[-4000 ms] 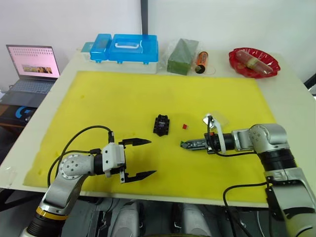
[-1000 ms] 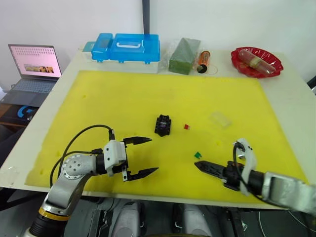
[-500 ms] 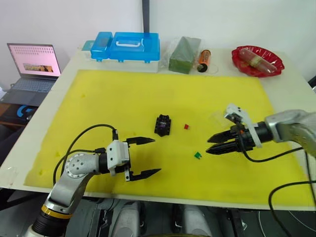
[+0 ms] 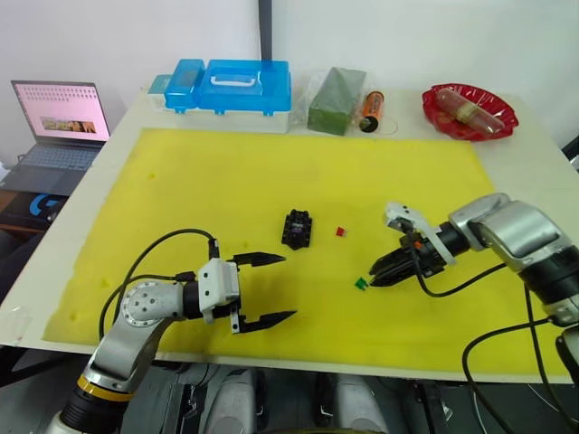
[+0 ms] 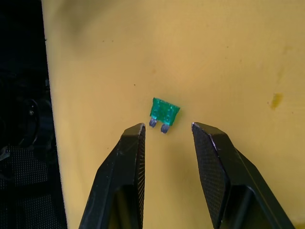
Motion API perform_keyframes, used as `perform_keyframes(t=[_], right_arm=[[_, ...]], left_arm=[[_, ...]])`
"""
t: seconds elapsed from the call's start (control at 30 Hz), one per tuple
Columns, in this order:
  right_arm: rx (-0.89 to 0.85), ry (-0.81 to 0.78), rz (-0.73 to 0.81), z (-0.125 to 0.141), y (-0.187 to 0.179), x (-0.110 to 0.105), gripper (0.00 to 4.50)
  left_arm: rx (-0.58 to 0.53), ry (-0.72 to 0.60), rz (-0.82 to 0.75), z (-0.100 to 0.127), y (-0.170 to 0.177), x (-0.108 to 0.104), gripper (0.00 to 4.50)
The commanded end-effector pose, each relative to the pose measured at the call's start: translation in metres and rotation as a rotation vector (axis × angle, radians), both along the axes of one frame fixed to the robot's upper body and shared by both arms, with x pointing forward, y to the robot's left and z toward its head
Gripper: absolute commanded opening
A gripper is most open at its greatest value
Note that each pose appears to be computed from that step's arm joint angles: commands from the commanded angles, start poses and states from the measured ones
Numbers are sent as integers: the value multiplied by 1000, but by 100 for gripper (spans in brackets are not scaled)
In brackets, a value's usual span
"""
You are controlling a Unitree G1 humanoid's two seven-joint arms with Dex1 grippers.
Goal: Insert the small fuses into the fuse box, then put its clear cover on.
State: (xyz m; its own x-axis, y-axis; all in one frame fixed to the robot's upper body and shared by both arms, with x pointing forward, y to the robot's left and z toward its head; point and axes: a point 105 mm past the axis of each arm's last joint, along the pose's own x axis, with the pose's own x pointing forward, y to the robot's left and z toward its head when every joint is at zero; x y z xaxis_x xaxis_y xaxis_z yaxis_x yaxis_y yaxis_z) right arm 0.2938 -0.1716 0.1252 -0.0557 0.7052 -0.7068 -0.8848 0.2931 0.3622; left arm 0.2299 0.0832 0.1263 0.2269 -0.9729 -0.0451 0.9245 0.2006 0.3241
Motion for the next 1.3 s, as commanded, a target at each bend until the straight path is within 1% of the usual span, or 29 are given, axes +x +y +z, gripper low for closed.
perform_keyframes(t=[0.03,0.23,0.67,0.73,0.77,0.87,0.97,1.13,1.2,1.3], right_arm=[[1,-16,15,9,1,4,157],[16,28,-1,8,6,3,157],[33,72,-23,-1,12,0,157],[35,73,-25,-2,12,-1,125],[34,70,-25,-3,12,-1,101],[31,62,-30,-4,11,0,2],[35,60,-26,-4,9,-3,2],[76,57,-63,9,6,-6,2],[117,82,-111,17,7,-13,2],[200,142,-245,27,11,-26,2]], left_arm=[[-18,-45,-10,9,-3,-3,450],[-34,-49,4,12,-4,-1,450],[-34,-46,5,13,-4,-2,450],[-34,-45,6,13,-4,-3,450],[-33,-45,6,13,-4,-3,450],[-32,-45,5,12,-5,-3,450],[-35,-41,0,12,-5,-4,450],[-41,-33,0,12,-4,-6,450],[-41,-33,1,12,-2,-6,450],[-44,-30,13,12,2,-6,450]])
